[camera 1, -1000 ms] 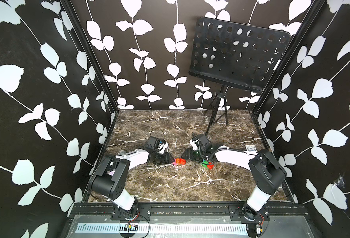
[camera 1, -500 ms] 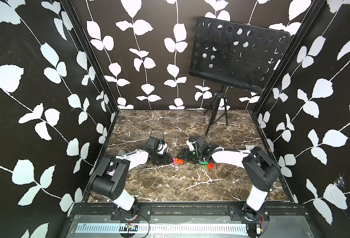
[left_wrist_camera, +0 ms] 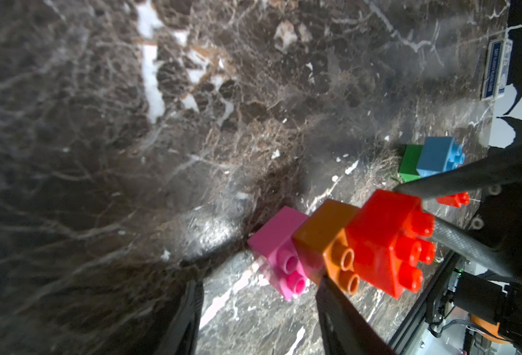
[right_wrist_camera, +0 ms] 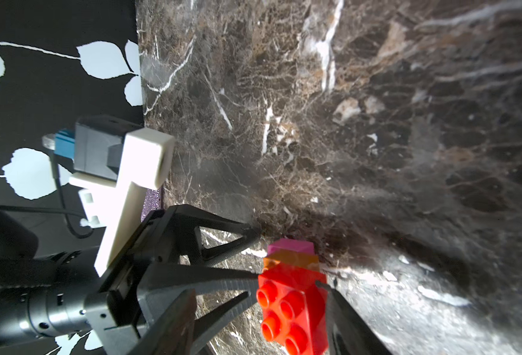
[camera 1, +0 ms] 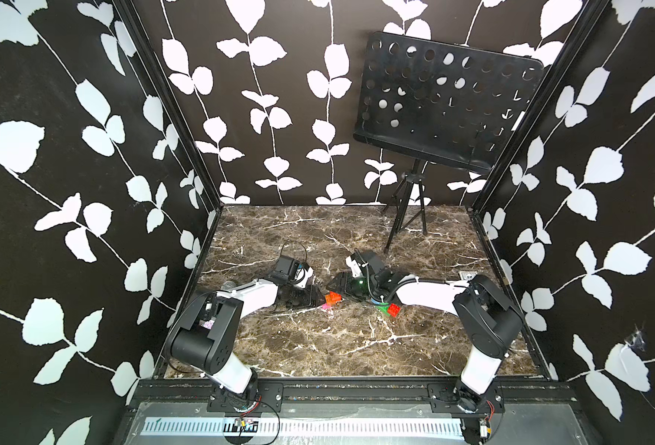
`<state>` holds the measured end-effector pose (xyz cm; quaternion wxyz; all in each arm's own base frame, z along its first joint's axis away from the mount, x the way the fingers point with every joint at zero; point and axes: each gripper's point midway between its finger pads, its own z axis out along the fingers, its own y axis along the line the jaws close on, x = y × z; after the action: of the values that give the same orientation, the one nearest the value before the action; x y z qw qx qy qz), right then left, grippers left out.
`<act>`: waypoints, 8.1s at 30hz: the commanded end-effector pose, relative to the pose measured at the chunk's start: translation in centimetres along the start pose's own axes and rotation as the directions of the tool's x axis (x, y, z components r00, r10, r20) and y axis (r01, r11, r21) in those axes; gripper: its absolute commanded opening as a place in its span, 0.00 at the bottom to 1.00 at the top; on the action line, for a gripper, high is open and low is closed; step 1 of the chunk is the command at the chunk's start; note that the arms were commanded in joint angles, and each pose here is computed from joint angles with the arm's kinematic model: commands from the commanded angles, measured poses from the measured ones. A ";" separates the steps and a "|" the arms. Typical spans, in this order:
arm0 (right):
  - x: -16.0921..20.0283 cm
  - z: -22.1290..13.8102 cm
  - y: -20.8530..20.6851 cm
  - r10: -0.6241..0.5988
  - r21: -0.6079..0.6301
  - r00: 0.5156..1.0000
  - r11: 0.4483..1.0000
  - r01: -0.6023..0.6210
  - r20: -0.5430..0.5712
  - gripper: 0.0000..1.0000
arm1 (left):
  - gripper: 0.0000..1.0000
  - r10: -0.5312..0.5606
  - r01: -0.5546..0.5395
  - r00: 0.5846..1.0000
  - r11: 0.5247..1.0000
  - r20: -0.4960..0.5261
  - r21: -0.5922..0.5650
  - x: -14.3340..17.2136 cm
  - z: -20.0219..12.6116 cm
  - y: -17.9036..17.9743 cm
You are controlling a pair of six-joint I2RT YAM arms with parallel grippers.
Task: Assemble the letter y with lego
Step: Adjust the lego brick at the center of the board, then pick up the lego brick from the center of the board.
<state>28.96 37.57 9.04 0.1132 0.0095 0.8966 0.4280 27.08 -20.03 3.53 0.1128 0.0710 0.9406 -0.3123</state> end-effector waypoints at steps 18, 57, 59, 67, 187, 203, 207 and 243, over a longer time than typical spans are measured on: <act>0.0 -0.1 1.0 0.011 -0.042 1.000 0.999 -0.011 0.014 0.65 | 0.66 -0.084 0.077 0.996 0.971 0.023 0.225 0.6 -0.3 -2.0; 0.3 0.4 1.4 -0.010 -0.049 1.000 0.999 0.009 -0.018 0.65 | 0.63 -0.013 0.009 0.999 0.994 0.035 0.107 0.3 -1.2 -0.7; 0.3 0.4 1.4 -0.009 -0.050 1.000 0.999 0.008 -0.017 0.64 | 0.64 -0.023 0.019 0.999 0.993 0.039 0.115 0.2 -1.4 -0.8; 0.5 0.6 1.2 -0.006 -0.047 1.000 0.999 0.005 -0.015 0.64 | 0.59 -0.057 0.057 0.998 0.984 -0.001 0.167 1.8 -1.8 -1.4; 0.4 1.9 1.4 -0.007 -0.049 1.000 0.999 0.006 -0.022 0.62 | 0.55 -0.218 0.202 0.974 0.956 0.056 0.212 1.2 0.6 1.7; -1.1 -3.7 0.5 -0.140 0.087 0.990 0.986 0.139 0.004 0.62 | 0.47 -0.222 0.217 0.975 0.965 0.015 0.146 3.1 1.7 3.4; -1.3 -7.0 -1.5 -0.196 0.184 0.980 0.963 0.198 -0.031 0.61 | 0.47 -0.208 0.204 0.978 0.968 0.011 0.146 3.1 2.1 3.0; 1.0 -11.2 -14.1 -0.376 0.417 0.649 0.535 0.735 -0.661 0.56 | 0.46 -0.143 0.145 0.989 0.980 -0.027 0.137 3.2 3.6 1.0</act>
<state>26.49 20.40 4.72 0.0047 -0.3437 0.9388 0.0230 27.18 -23.24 3.68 0.1312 0.0518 0.8783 -0.4568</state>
